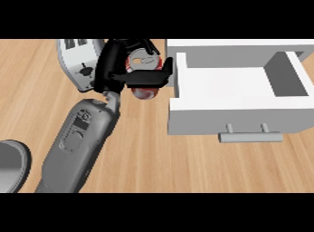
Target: Pick up the can, place it into the drawer and close the drawer
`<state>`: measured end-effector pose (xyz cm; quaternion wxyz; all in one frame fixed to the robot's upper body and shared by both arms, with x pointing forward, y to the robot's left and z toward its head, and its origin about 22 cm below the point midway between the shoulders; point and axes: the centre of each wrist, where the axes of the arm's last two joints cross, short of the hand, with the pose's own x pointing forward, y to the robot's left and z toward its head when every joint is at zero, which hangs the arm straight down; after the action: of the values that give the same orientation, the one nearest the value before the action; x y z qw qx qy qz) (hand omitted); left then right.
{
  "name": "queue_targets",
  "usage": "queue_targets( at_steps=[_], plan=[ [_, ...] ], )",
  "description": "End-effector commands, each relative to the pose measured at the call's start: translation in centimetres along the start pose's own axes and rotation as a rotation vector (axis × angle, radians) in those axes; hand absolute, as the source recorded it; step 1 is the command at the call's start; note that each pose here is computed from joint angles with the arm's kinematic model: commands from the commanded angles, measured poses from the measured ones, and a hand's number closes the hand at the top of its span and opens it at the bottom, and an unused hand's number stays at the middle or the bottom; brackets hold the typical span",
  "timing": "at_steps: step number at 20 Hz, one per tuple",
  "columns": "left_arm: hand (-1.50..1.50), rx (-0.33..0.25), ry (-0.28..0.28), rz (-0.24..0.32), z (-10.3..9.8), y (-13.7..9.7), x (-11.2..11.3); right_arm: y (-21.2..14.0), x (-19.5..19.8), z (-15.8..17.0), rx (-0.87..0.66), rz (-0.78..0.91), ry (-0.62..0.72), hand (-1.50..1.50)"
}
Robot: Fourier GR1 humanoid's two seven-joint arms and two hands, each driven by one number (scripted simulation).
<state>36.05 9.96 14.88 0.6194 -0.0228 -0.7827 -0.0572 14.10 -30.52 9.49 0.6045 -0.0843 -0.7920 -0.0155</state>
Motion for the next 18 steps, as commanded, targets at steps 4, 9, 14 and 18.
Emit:
queue_targets(
  at_steps=[4,9,14,18],
  plan=[
    [1.50,-0.017,-0.035,-0.020,-3.6,-4.4,4.7,-1.6,1.0,-0.5,0.019,-0.007,0.006,-1.50],
    [1.50,-0.015,-0.018,-0.051,-4.0,-7.0,4.9,-0.7,1.5,-0.4,0.009,-0.010,0.007,-1.50],
    [1.50,0.002,-0.010,-0.063,-6.7,-7.6,6.6,-0.5,1.7,0.0,0.020,-0.014,0.002,-1.50],
    [1.50,-0.030,0.009,-0.084,-7.4,-9.4,7.9,-0.5,0.5,-1.5,0.008,0.001,-0.012,-1.50]
  ],
)
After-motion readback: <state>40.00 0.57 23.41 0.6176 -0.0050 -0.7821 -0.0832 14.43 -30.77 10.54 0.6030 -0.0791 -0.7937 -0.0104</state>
